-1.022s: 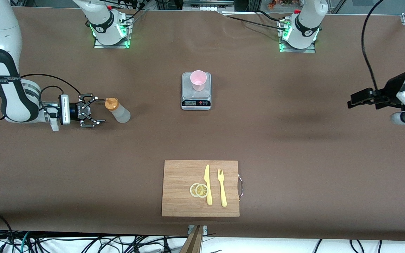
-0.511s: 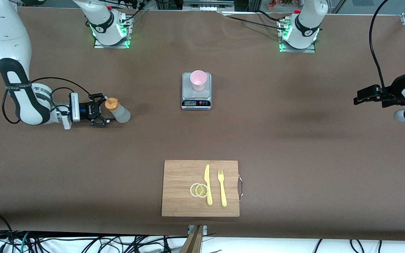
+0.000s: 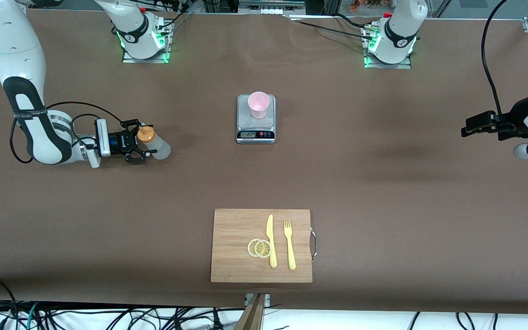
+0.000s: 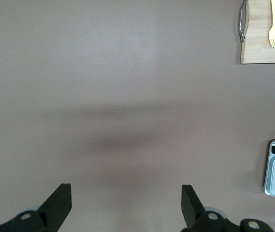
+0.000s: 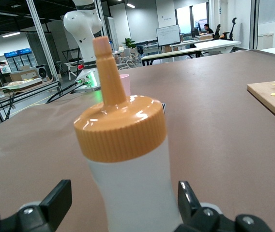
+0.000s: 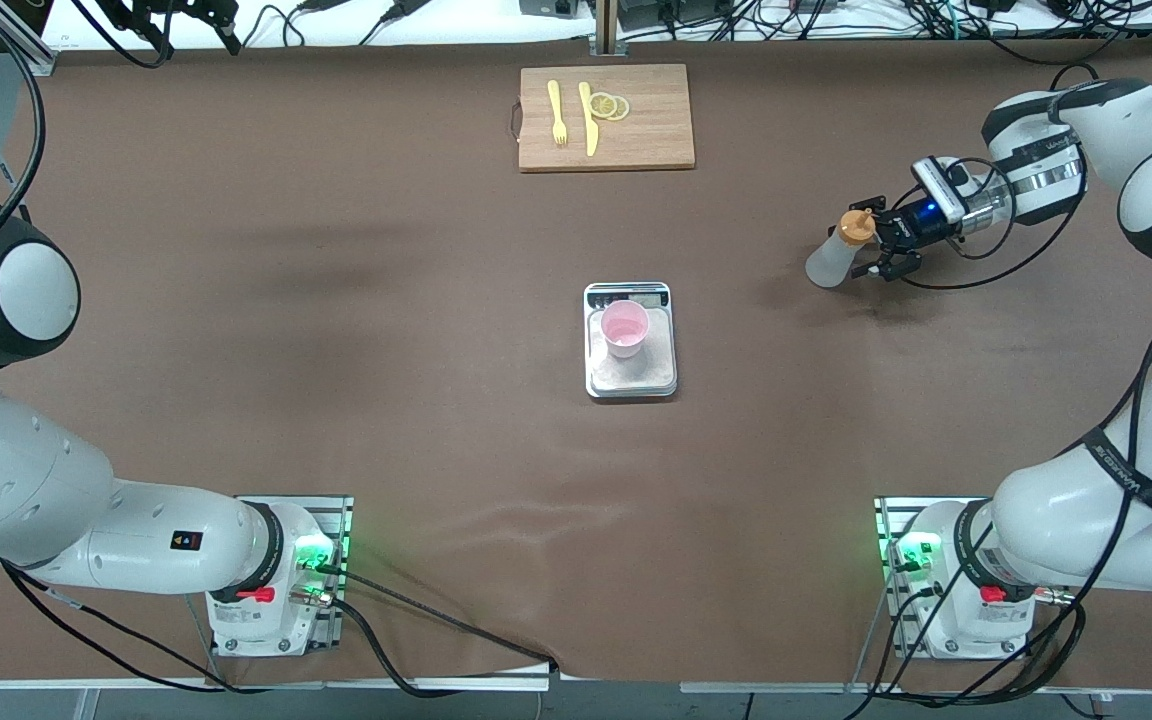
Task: Add sauce to pink cup with both arms
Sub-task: 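Grasp the orange-capped squeeze bottle with the right gripper, then lift the bottle with the right gripper and tilt its nozzle over the cup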
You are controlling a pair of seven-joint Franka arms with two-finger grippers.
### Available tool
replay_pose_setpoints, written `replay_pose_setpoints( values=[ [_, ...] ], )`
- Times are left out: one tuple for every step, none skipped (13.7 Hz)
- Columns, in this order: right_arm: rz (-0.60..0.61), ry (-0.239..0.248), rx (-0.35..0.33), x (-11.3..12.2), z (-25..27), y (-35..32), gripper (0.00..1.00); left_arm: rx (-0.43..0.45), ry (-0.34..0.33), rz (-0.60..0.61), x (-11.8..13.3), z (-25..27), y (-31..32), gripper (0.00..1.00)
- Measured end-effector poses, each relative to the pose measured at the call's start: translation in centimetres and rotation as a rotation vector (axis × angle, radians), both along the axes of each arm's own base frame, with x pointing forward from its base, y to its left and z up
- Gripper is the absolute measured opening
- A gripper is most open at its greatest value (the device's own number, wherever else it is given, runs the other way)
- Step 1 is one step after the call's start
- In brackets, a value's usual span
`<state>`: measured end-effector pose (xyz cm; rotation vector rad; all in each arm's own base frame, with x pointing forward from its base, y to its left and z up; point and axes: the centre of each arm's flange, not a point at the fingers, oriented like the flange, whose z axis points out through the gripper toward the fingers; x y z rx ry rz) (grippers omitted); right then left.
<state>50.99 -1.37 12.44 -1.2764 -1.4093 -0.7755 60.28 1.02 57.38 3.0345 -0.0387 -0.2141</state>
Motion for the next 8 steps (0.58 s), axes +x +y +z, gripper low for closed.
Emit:
replay_pose_setpoints(
  values=[
    [0.003,-0.002,0.000,0.1,0.0,0.1,0.87,0.000,0.000,0.000,0.0,0.0,0.0,1.00],
    [0.005,-0.004,-0.001,0.2,0.1,0.3,0.75,0.000,0.001,-0.001,0.0,0.0,-0.1,1.00],
    [0.006,-0.004,-0.003,0.3,0.2,0.3,0.63,0.000,0.001,-0.003,0.0,0.0,-0.2,1.00],
    [0.006,0.000,-0.005,0.4,0.2,0.4,0.56,0.000,0.001,-0.005,0.0,-0.1,-0.3,1.00],
    [0.005,0.005,-0.008,0.4,0.2,0.4,0.54,0.000,0.001,-0.006,0.0,-0.1,-0.4,1.00],
    [0.006,0.010,-0.012,0.6,0.3,0.4,0.51,0.000,0.001,-0.007,0.0,-0.1,-0.4,1.00],
    [0.009,0.017,-0.021,0.9,0.6,0.5,0.46,0.000,0.001,-0.007,0.0,-0.1,-0.4,1.00],
    [0.021,0.026,-0.039,1.4,0.9,0.6,0.40,0.000,0.001,-0.007,0.0,-0.1,-0.4,1.00]
  ],
)
